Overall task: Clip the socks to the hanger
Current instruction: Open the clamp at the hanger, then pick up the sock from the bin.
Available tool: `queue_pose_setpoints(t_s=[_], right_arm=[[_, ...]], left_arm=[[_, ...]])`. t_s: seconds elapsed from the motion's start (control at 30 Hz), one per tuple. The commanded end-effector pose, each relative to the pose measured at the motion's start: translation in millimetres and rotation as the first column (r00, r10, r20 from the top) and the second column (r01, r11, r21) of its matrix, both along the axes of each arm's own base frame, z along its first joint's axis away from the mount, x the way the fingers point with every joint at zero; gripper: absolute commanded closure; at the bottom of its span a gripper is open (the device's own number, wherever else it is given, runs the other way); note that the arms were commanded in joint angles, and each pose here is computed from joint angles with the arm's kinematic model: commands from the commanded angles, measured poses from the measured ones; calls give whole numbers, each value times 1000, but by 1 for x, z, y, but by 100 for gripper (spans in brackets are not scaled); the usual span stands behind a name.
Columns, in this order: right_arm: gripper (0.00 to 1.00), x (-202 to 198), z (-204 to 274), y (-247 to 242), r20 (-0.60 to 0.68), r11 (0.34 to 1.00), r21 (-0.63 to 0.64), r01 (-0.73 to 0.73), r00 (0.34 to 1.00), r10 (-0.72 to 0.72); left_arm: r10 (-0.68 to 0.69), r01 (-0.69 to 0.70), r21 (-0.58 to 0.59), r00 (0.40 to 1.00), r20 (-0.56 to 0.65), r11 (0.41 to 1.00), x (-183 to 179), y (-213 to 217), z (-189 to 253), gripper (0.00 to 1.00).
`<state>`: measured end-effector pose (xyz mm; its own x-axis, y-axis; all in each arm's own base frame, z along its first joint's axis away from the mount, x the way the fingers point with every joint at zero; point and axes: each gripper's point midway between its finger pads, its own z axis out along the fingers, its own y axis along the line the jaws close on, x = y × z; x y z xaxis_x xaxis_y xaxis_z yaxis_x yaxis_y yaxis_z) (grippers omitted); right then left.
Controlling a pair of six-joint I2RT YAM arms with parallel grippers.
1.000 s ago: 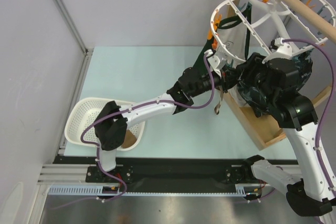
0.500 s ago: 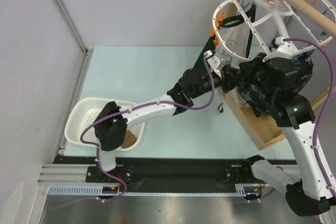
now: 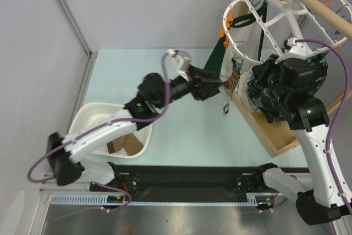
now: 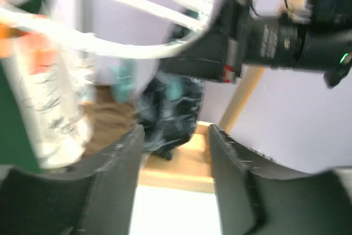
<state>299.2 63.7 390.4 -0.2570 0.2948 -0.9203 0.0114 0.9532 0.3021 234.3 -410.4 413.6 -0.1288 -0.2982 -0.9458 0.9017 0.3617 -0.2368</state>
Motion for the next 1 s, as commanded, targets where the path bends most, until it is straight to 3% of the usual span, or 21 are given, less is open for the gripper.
queue_pose_setpoints(t_s=[0.0,0.03,0.07,0.1,0.13,0.17,0.2,0.27,0.37,0.43,0.57,0.67,0.87,0.97], right_arm=[[100,-1,13,-3,41,1000,-18,-8,999,8],[100,-3,14,-4,43,1000,-19,-8,999,9],[100,-3,15,-4,46,1000,-18,-11,999,12],[100,-4,16,-3,47,1000,-19,-14,999,15],[100,-4,15,-3,45,1000,-17,-18,999,19],[100,-5,16,-2,48,1000,-13,-24,999,25],[100,-4,15,-1,44,1000,-10,-28,999,28],[100,-4,13,2,36,999,-4,-42,998,42],[100,-3,10,6,26,998,1,-58,998,58],[100,-4,9,5,25,999,-2,-54,998,54],[100,-5,9,5,25,999,-4,-54,998,54],[100,-6,10,5,29,998,-2,-59,998,59],[100,-7,11,7,31,998,5,-67,997,66],[100,-8,11,6,30,998,7,-66,997,66]], left_arm=[[177,-176,29,952,-249,984,20,88,-7,46],[227,-216,69,920,-319,974,25,106,-33,47],[330,-301,136,846,-420,944,39,139,-62,46],[369,-354,117,826,-425,928,31,167,-56,46],[437,-404,172,778,-453,898,32,187,-82,45],[573,-543,210,685,-450,813,43,226,-92,39],[653,-595,290,592,-472,749,37,251,-116,33],[760,-729,314,422,-494,609,30,303,-130,24],[820,-756,417,268,-506,504,19,337,-164,10],[843,-711,519,196,-501,474,14,345,-193,2],[846,-620,732,-200,-494,281,2,389,-259,0],[776,-542,807,-396,-491,234,-7,399,-293,0],[631,-538,807,-544,-553,244,-15,394,-338,2],[574,-552,793,-574,-585,257,-18,393,-355,6]])
